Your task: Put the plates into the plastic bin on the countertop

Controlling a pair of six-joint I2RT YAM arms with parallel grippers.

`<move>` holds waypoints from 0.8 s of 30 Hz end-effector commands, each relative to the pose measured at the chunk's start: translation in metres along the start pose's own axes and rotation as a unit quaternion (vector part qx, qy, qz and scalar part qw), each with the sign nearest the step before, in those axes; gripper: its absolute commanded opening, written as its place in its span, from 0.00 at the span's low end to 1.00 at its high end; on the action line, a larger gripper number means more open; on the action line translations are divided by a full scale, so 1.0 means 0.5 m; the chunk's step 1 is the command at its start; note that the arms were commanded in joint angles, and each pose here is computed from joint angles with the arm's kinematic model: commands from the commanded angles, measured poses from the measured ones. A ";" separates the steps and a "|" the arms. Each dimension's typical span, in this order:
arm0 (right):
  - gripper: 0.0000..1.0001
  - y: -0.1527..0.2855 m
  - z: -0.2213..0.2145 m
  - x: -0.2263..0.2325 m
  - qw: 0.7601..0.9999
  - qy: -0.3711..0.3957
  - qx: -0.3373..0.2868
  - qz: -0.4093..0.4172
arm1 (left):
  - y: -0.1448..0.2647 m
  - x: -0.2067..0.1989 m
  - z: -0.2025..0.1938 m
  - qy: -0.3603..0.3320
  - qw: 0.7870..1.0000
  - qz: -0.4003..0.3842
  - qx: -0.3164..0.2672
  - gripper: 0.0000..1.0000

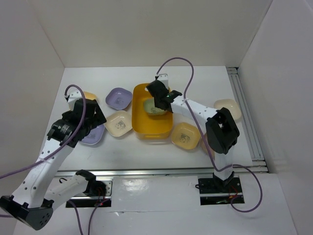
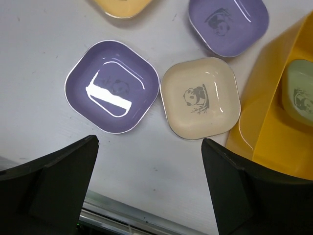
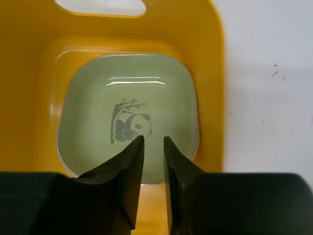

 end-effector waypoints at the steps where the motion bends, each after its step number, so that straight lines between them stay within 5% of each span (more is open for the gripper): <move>1: 0.31 -0.017 0.025 0.007 1.000 -0.015 -0.017 0.012 | -0.004 0.012 0.014 0.044 0.998 0.040 -0.002 1.00; 2: 0.36 -0.021 0.027 0.010 1.000 -0.015 -0.018 0.012 | -0.003 0.010 0.006 0.050 0.998 0.038 0.008 1.00; 3: 0.59 -0.017 0.046 0.015 0.999 -0.011 -0.029 0.021 | -0.007 0.013 -0.002 0.056 0.997 0.043 0.012 1.00; 9: 0.94 0.046 0.142 0.052 0.993 0.001 -0.093 0.071 | -0.030 0.058 -0.023 0.139 0.986 0.092 -0.004 1.00; 15: 1.00 0.176 0.220 0.095 0.970 0.028 -0.177 0.163 | -0.095 0.080 -0.067 0.193 0.971 0.140 0.015 1.00; 24: 1.00 0.246 0.184 0.127 0.936 0.092 -0.203 0.271 | -0.182 0.152 -0.163 0.257 0.925 0.275 0.043 1.00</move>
Point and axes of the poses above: each gripper's point midway between its finger pads, its own y axis back along the fingers, its own x axis along the line the jaws close on, z = x × y, the point moved 2 cm from there along y, back along the fingers, and after that the axes turned 11 degrees about y, right-handed, at the moved point
